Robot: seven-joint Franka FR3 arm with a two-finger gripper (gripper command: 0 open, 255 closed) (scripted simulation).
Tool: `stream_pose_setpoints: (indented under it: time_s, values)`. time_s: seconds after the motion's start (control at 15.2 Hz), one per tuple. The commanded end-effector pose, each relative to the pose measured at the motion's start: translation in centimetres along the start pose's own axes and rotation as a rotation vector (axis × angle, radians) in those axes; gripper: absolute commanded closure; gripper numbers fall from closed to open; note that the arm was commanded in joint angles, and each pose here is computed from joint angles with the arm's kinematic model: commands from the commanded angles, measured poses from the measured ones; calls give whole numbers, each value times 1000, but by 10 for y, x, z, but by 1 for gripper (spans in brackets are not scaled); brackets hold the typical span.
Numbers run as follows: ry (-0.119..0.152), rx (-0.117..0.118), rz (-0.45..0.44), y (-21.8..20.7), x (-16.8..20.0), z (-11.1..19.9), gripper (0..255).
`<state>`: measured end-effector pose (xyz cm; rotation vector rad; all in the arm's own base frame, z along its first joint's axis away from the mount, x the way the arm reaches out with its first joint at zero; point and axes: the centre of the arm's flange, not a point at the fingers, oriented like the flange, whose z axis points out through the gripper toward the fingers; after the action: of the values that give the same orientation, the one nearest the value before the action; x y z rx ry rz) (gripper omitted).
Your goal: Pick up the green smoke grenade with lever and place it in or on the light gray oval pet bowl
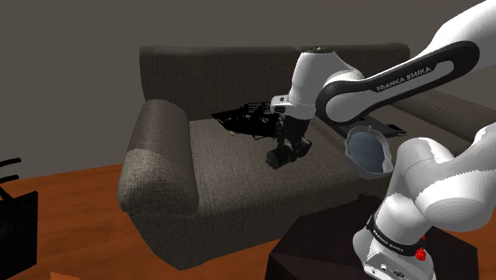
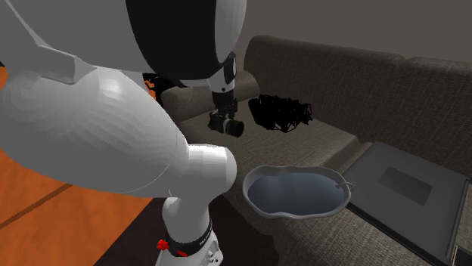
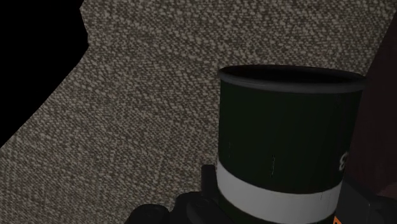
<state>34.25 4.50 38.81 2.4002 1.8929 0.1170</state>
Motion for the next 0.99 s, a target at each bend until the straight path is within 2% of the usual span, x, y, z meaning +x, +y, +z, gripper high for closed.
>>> stream_pose_setpoints:
  time_s: [0.0,0.92]
  values:
    - [0,0,0,2,0,-11,255]
    - [0,0,0,10,0,-84,255]
